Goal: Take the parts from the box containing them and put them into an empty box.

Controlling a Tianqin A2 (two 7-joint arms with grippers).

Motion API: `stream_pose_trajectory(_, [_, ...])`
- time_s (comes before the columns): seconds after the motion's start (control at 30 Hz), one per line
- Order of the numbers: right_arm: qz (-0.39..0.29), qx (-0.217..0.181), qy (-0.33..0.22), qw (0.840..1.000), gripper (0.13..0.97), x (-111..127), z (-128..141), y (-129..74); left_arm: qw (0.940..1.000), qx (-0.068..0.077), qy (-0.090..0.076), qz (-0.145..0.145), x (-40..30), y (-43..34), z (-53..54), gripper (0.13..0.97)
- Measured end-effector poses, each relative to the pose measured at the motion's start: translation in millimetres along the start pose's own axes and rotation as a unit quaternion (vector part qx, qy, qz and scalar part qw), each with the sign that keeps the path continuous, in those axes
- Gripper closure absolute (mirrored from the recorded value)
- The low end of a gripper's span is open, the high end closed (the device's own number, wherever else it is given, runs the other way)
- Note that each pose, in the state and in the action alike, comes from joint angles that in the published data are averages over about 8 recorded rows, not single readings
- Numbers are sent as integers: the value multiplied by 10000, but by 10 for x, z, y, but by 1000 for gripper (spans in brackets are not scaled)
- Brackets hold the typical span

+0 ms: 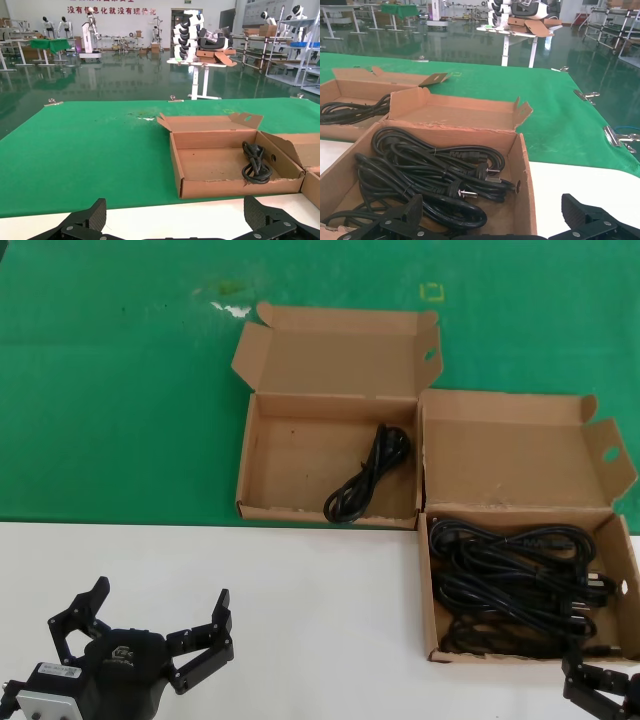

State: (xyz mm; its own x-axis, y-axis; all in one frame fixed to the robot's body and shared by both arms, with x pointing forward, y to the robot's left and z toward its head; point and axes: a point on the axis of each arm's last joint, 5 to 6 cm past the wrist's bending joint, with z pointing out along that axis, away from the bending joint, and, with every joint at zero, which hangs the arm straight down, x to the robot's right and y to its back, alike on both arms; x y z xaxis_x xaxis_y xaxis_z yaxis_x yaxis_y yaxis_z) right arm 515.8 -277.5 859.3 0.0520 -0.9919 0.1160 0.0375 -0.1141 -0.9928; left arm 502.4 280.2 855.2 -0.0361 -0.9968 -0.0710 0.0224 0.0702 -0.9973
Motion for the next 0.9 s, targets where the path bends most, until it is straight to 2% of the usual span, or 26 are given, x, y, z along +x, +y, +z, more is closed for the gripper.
stream_pose_trajectory(0.9, [0, 0, 0, 10000, 130, 0, 0, 0, 10000, 0, 0, 0, 0, 0, 0, 132])
